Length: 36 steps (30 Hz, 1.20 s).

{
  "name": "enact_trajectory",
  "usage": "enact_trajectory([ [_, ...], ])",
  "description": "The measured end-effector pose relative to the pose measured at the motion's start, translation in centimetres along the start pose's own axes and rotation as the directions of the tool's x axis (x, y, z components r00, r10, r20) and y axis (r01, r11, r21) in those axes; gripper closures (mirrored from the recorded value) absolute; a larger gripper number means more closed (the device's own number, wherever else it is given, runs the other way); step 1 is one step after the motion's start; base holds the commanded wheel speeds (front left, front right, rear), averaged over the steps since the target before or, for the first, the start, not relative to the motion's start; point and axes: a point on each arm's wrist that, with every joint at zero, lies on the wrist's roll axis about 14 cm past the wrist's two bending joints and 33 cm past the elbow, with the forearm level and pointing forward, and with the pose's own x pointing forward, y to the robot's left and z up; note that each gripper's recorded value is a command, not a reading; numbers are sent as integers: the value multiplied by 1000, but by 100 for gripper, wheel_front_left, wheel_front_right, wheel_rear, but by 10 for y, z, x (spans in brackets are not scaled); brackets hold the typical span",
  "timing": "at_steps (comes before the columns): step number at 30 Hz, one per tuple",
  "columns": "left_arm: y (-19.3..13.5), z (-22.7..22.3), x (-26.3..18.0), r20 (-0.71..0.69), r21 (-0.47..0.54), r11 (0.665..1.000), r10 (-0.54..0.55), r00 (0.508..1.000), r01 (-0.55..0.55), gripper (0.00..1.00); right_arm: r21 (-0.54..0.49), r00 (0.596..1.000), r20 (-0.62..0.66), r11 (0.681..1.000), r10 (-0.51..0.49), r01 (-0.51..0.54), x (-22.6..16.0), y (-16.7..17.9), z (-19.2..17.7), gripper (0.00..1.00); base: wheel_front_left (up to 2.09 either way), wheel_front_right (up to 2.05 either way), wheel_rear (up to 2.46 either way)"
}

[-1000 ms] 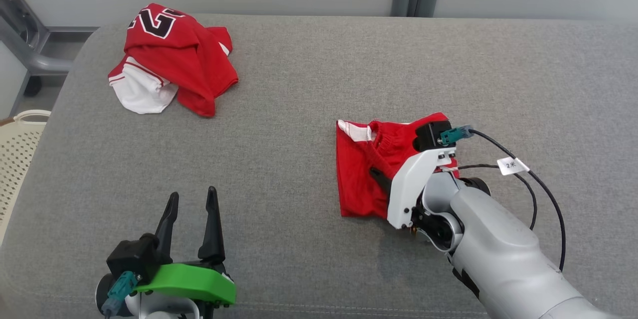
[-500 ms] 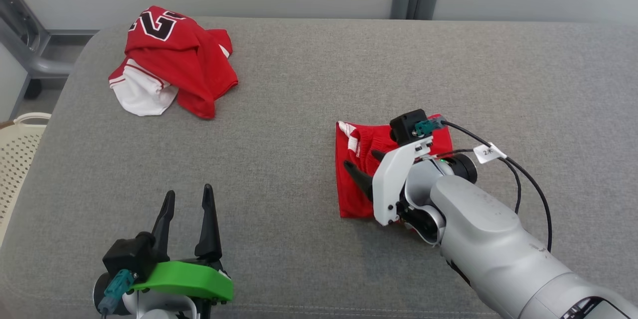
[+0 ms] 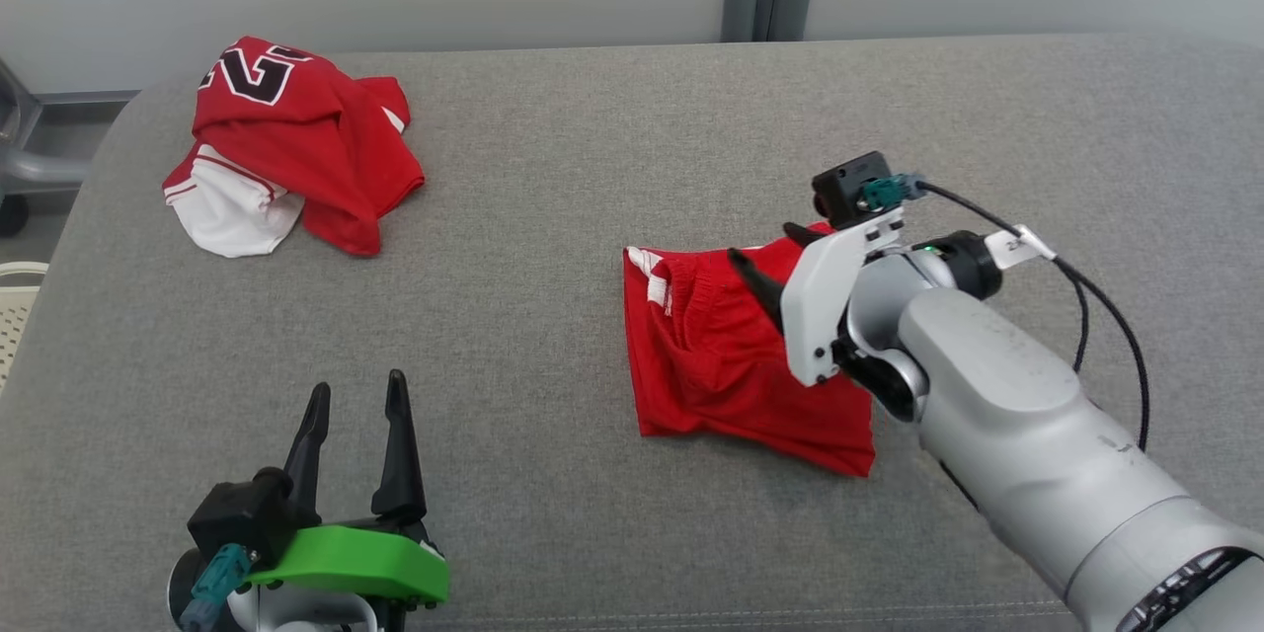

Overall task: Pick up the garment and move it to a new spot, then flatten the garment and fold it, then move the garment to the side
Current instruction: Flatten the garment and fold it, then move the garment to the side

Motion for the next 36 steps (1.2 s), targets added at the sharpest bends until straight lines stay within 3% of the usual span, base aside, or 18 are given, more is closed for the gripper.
enact_trajectory([
  [6,-1,0,3,-1,11,1000,-11,1000,11,0,37,992,-46,992,-118,120,-15,-56,-11,0,0,0,0],
  [10,1,-4,4,-16,19,1000,-8,1000,8,0,90,974,-136,977,-180,193,-26,-89,-37,0,0,0,0],
  [18,9,-8,3,-30,27,1000,16,999,-15,0,237,960,-248,952,-133,193,-27,-83,-80,0,0,0,0],
  [30,20,-10,-2,-43,39,998,47,998,-45,0,376,944,-327,912,-33,162,-13,-56,-106,0,0,0,0],
  [31,21,-10,-2,-44,40,998,50,998,-48,0,375,943,-331,912,-33,163,-12,-56,-107,7,0,0,0],
  [32,22,-10,-3,-45,40,998,52,998,-50,0,373,943,-330,913,-34,163,-10,-56,-106,44,0,0,0],
  [34,23,-10,-4,-45,41,998,57,997,-55,0,359,947,-320,918,-45,165,-7,-58,-104,72,0,0,0],
  [35,24,-9,-4,-45,42,997,60,997,-58,0,350,949,-312,922,-50,164,-6,-59,-102,94,0,0,0],
  [36,25,-9,-5,-44,43,997,62,997,-60,0,344,951,-305,924,-56,165,-5,-60,-101,100,0,0,0],
])
